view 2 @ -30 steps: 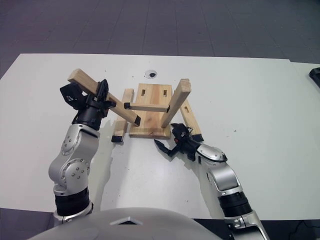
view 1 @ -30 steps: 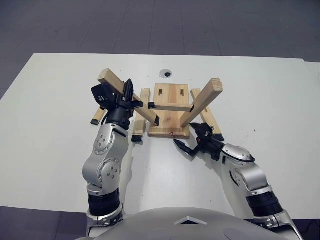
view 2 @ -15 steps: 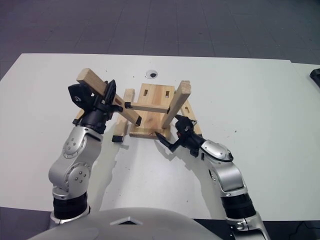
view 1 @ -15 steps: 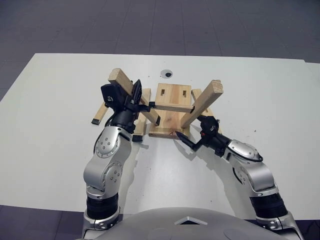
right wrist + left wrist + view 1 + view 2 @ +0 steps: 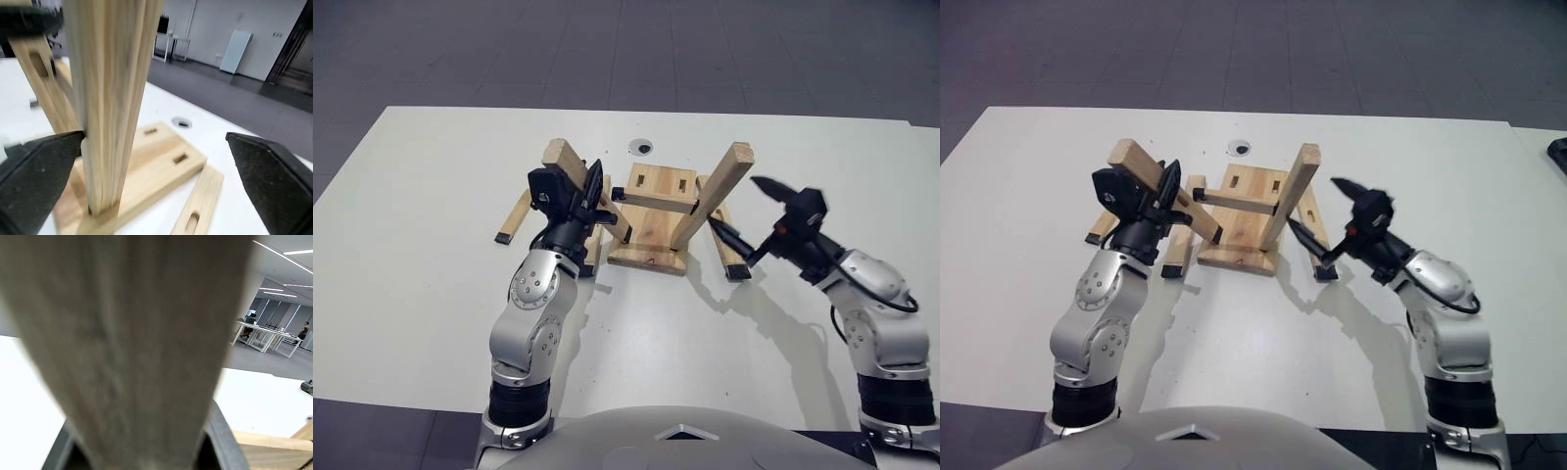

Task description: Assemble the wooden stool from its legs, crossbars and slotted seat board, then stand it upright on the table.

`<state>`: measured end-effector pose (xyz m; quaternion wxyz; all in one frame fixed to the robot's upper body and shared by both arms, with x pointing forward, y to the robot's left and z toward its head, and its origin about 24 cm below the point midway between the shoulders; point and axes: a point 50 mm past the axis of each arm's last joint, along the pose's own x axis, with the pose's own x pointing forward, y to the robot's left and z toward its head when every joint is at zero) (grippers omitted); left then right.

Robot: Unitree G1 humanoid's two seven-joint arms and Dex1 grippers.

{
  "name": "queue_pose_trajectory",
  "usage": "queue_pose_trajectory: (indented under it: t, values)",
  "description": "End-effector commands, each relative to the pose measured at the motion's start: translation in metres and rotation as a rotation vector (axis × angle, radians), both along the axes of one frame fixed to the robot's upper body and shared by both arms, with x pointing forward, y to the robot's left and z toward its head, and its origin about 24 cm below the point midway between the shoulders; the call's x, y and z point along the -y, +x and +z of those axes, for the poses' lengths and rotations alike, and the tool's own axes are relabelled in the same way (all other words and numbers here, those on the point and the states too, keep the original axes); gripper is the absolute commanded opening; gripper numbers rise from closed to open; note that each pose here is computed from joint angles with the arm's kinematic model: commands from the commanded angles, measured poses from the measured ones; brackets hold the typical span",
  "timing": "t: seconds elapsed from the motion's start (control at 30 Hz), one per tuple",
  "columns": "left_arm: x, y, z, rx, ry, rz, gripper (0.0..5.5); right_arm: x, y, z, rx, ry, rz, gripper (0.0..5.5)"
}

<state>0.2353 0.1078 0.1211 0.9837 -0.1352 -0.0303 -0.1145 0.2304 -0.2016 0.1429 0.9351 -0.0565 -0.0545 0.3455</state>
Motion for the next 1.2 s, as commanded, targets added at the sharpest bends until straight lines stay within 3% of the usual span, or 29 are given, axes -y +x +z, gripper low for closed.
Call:
queue_pose_trajectory:
  t: [0.03, 0.17, 0.27, 0.43, 0.6, 1.2]
  values:
    - [-0.012, -0.007, -0.055, -0.285, 0.097, 0.037, 1.03, -0.001, -0.002, 0.041, 0.119, 0.153, 0.047, 5.40]
    - [-0.008, 0.001, -0.050, -0.293, 0.089, 0.034, 1.03, 0.005, 0.002, 0.074, 0.207, 0.307, 0.043, 5.40]
    - [-0.003, 0.007, -0.045, -0.302, 0.094, 0.014, 1.03, -0.002, 0.006, 0.087, 0.249, 0.320, 0.012, 5.40]
    - [0.000, 0.010, -0.040, -0.291, 0.124, -0.036, 1.03, -0.025, 0.014, 0.055, 0.141, 0.135, -0.015, 5.40]
    - [-0.005, 0.010, -0.044, -0.292, 0.155, -0.045, 1.03, -0.028, 0.017, 0.031, 0.083, 0.000, -0.046, 5.40]
    - [0.008, 0.017, -0.044, -0.262, 0.193, -0.125, 1.03, -0.036, 0.032, 0.011, 0.048, -0.128, -0.044, 5.40]
